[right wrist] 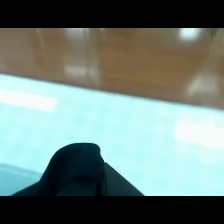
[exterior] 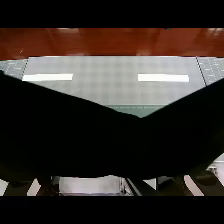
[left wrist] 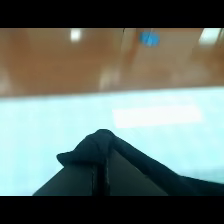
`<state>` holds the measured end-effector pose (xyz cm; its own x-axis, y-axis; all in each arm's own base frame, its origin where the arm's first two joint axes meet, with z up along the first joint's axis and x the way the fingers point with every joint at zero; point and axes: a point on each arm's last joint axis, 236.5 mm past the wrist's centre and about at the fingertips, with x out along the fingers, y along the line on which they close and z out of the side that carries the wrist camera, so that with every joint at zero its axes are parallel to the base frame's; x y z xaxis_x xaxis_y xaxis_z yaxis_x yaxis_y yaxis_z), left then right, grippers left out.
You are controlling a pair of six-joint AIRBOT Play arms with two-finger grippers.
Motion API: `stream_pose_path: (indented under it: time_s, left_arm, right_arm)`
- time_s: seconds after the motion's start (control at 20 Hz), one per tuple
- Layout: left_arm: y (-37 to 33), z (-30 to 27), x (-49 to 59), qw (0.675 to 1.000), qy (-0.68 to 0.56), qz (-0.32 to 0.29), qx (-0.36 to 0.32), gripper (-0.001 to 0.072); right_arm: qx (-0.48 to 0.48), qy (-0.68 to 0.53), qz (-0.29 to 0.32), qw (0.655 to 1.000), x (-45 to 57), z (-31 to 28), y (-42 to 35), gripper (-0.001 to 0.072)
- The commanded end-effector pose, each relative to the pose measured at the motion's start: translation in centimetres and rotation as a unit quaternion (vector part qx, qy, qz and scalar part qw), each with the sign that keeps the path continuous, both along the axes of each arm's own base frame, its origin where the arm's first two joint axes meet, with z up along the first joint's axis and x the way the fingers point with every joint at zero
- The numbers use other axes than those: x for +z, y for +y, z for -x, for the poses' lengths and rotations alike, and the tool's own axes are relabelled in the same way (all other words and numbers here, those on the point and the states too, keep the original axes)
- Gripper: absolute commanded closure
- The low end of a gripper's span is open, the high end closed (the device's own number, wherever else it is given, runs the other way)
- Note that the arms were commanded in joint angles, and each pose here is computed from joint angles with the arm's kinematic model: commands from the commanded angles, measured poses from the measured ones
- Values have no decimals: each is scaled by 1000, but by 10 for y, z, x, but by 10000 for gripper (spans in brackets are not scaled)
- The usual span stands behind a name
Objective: Fold the shirts.
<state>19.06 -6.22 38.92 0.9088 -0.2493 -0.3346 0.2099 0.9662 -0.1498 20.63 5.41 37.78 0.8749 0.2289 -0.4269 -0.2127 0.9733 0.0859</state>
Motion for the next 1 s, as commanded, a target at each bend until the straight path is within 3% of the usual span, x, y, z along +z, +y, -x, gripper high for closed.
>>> stream_pose_path:
  time_s: [0.0,0.2,0.45,0.65,0.9,0.95]
  left_arm:
    - [10,-16,-90,991,129,17,21,676]
    - [19,-72,-222,969,233,62,47,676]
    - [54,-158,-312,968,174,119,138,676]
    - [75,-206,-358,958,192,119,174,676]
    - [65,-228,-409,938,297,107,146,676]
    - [66,-234,-404,939,295,106,144,675]
  right_arm:
    - [-24,61,-10,998,-60,-27,-5,682]
    - [-33,165,-8,986,-156,-100,-2,682]
    - [-42,253,-5,966,-268,-199,2,682]
    - [-48,281,-60,956,-336,-256,21,682]
    - [-61,301,-144,941,-369,-280,42,675]
    - [-66,298,-152,940,-366,-282,37,552]
